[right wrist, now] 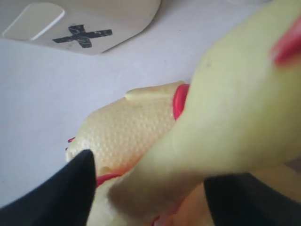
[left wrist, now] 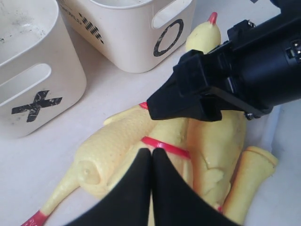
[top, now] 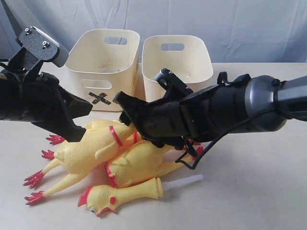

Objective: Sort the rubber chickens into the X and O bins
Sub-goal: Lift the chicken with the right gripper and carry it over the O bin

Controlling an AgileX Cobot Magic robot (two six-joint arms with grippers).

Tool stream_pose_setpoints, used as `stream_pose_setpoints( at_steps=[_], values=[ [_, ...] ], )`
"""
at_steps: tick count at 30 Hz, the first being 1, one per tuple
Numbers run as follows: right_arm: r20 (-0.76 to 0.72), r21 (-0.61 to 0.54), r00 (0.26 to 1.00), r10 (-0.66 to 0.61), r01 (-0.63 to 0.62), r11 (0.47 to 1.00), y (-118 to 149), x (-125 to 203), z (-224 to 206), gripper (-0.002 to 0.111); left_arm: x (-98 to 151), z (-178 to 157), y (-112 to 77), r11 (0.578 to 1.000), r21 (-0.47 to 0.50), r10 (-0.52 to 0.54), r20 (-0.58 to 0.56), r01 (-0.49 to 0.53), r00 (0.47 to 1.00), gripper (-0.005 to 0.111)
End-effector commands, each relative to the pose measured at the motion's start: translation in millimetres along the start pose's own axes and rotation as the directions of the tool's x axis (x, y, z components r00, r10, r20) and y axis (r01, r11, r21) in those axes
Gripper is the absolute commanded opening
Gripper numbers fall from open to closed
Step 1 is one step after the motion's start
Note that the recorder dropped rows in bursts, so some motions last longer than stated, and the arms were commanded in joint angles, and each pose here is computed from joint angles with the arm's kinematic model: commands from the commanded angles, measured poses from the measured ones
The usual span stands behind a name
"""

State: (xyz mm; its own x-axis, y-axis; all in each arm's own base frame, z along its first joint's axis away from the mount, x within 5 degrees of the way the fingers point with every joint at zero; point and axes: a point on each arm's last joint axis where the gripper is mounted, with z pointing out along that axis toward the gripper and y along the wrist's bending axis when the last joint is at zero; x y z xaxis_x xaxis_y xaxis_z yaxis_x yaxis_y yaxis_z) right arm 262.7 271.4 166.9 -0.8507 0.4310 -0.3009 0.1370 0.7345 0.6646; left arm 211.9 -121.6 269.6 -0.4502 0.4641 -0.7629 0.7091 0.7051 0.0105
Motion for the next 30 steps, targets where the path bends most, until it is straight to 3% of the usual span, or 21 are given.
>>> stream_pose_setpoints(
  at_steps=[1,6,30],
  values=[
    [0.004,0.004,1.0,-0.008,0.008,1.0,-0.2,0.6,0.3,0.025,-1.0,0.8,-1.3,1.0,0.007,0.011,-0.004,-0.011,1.0,0.0],
    [-0.002,0.0,0.999,0.033,-0.033,0.999,0.2,1.1,0.3,-0.001,-1.0,0.8,-1.3,1.0,0.007,0.011,-0.004,-0.011,1.0,0.0],
    [0.091,-0.236,0.996,-0.005,0.027,0.971,49.3,-18.3,-80.7,-0.001,-1.0,-0.7,-0.6,0.999,-0.006,0.034,-0.005,-0.034,0.999,0.0]
  ],
)
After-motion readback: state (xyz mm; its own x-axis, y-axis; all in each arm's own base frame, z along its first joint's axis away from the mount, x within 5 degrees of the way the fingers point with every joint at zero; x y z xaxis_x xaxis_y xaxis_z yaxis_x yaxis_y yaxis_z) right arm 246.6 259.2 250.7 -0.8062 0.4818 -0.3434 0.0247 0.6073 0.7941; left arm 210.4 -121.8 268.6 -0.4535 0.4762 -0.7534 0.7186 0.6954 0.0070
